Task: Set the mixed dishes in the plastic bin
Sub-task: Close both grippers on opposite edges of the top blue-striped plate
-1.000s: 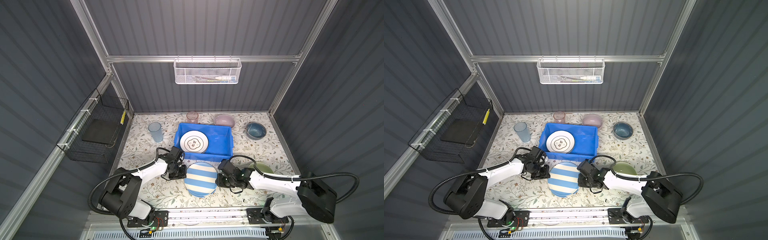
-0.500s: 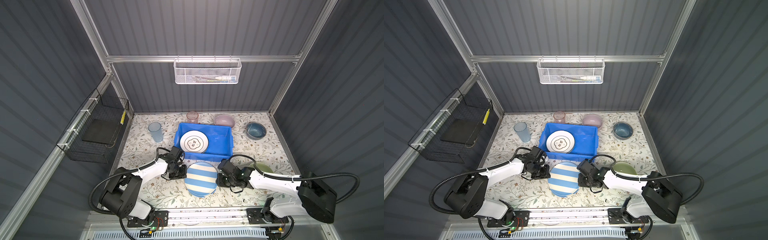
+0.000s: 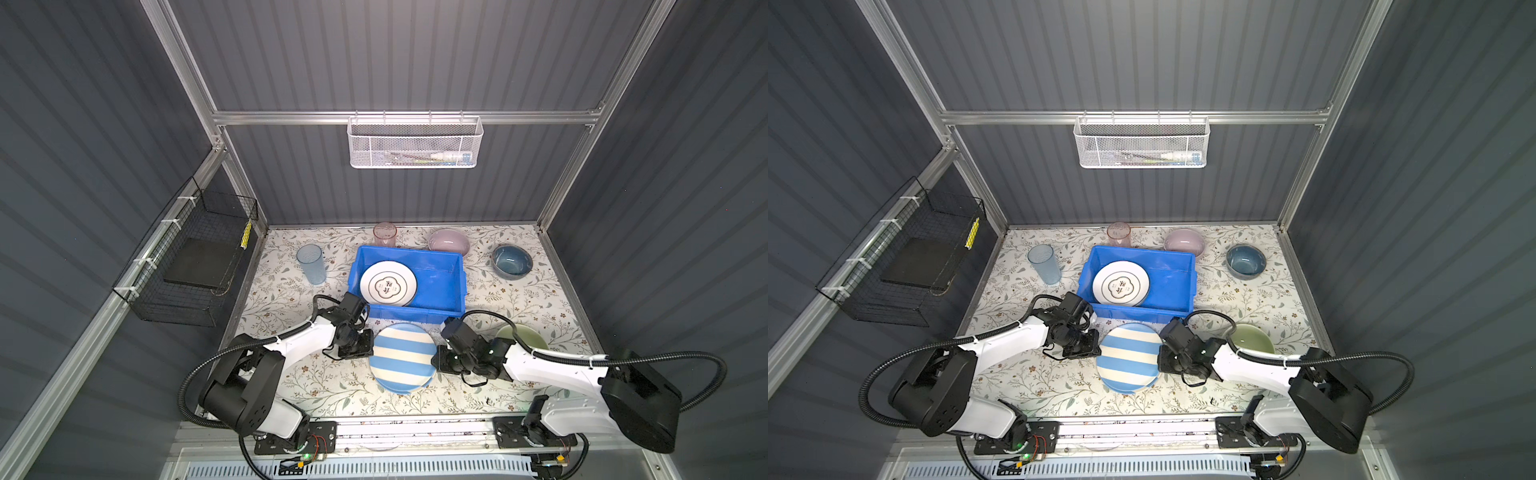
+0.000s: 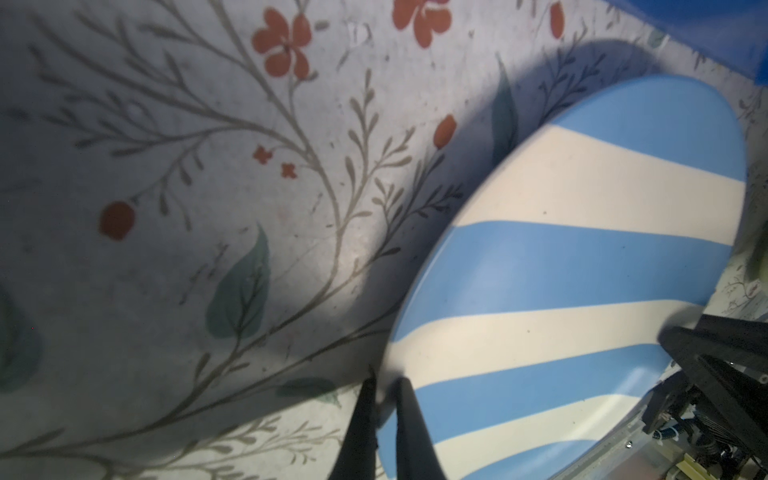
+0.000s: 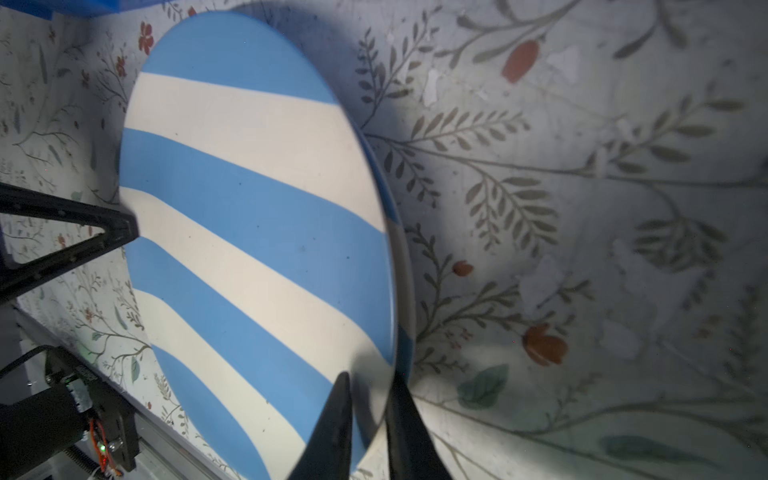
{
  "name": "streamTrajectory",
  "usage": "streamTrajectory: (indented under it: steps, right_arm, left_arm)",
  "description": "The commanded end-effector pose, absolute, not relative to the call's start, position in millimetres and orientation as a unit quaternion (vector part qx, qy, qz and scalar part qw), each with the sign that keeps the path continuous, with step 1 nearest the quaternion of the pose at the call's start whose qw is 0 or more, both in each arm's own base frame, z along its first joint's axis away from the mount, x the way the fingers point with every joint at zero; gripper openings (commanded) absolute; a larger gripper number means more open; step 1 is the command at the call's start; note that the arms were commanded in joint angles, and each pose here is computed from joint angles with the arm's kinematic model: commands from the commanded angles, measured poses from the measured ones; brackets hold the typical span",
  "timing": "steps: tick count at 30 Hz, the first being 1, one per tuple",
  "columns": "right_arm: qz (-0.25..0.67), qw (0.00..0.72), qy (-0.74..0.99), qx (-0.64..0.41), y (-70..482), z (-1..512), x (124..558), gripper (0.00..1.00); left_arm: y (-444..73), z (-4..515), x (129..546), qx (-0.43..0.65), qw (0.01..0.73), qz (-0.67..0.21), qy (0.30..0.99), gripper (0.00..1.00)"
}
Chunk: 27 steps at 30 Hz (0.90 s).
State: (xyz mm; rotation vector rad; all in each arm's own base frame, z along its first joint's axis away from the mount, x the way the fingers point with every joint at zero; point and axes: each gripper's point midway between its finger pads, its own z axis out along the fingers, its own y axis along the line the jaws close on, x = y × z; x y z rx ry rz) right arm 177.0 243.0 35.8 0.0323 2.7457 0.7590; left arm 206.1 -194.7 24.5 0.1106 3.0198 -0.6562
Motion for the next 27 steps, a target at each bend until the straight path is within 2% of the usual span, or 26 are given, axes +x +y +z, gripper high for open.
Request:
streamTrajectory:
  steps: [1,9,18,27]
  right_arm:
    - [0.362,0.177,0.915,0.023,265.3,63.9,186.9,0.17]
    - [0.420,0.218,0.881,-0.011,273.4,95.3,187.3,0.17]
    - [0.417,0.224,0.881,-0.023,278.1,98.0,191.1,0.19]
    - [0.406,0.206,0.890,-0.017,281.4,91.8,192.3,0.12]
  left_arm:
    - [-160.9,-14.7,178.5,0.034,-0.023,-0.127,0.991,0.05]
    - [-161.5,-14.6,176.1,0.038,-0.024,-0.131,0.990,0.05]
    - [-166.1,-10.3,179.0,0.042,-0.018,-0.139,0.989,0.05]
    - [-172.0,5.0,185.1,0.044,-0.002,-0.152,0.987,0.07]
